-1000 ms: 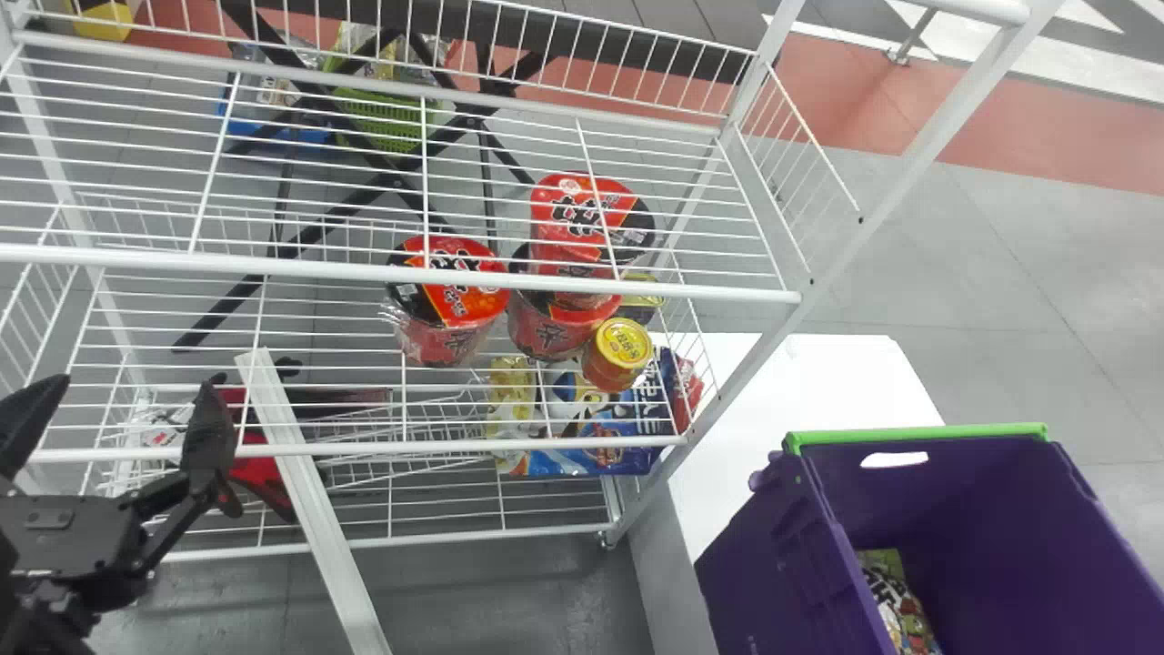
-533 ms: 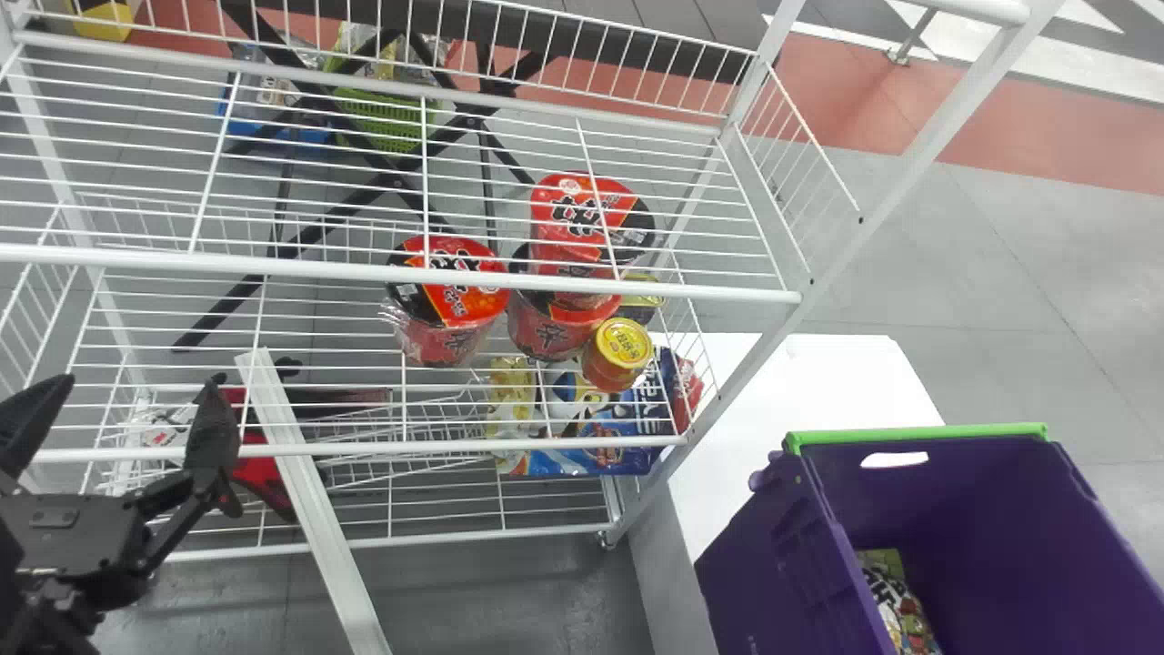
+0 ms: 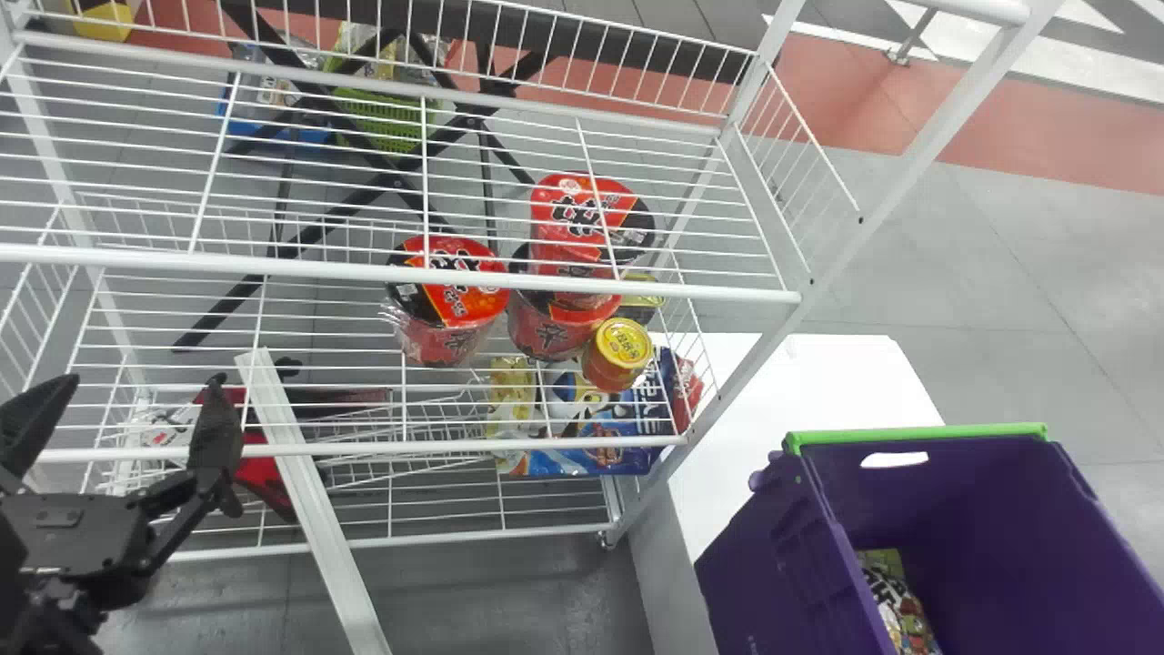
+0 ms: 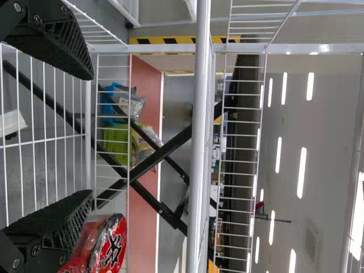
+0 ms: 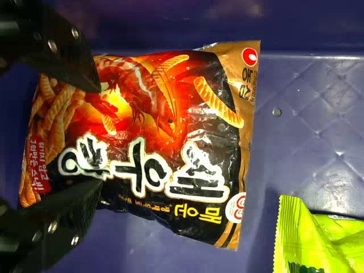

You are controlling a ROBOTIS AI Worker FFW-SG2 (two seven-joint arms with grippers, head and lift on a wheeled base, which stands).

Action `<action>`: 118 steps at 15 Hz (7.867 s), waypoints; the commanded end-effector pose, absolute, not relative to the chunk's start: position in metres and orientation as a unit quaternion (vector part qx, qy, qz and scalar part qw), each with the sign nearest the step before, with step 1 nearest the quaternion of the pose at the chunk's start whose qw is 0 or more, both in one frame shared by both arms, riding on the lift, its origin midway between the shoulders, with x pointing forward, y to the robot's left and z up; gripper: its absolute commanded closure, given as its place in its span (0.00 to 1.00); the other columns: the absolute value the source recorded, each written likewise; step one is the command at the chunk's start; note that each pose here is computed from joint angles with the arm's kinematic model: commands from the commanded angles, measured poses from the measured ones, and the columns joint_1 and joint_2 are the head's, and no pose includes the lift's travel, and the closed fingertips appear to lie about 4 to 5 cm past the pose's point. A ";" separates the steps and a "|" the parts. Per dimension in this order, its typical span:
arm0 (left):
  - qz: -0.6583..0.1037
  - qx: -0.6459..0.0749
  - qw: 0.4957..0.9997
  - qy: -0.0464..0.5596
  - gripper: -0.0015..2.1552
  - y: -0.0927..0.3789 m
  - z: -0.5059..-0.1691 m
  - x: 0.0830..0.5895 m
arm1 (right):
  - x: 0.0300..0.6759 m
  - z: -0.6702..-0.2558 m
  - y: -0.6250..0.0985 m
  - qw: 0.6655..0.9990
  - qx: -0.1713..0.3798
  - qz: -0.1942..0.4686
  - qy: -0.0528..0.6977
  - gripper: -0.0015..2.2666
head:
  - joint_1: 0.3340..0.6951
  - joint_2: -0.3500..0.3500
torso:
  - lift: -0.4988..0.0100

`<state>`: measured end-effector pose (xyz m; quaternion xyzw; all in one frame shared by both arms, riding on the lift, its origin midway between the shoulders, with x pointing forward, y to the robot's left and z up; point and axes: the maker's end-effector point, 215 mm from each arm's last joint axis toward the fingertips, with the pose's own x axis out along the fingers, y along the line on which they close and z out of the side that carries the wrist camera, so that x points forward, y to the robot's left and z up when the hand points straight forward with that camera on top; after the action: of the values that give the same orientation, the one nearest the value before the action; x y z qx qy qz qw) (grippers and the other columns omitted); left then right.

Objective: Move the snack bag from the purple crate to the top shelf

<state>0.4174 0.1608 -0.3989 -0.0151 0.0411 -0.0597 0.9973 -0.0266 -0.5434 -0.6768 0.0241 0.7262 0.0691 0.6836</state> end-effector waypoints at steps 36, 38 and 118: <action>-0.061 -0.015 0.997 0.043 0.05 0.155 -0.399 0.419 | 0.019 -0.614 -0.575 0.742 -0.002 -0.028 0.670 0.73 | 1.00 0.00 | 0.24; -0.061 -0.016 0.997 0.042 0.05 0.155 -0.399 0.419 | 0.021 -0.612 -0.576 0.743 -0.004 -0.029 0.668 0.73 | 1.00 0.00 | 0.26; -0.046 -0.018 0.998 0.036 0.05 0.164 -0.382 0.407 | 0.107 -0.550 -0.576 0.792 -0.013 -0.037 0.609 0.73 | 1.00 0.00 | 0.88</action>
<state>0.4069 0.1644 -0.3822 -0.0178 0.0362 -0.0459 0.9981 0.1057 -0.5766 -0.5501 -0.0140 0.6096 -0.0368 0.7917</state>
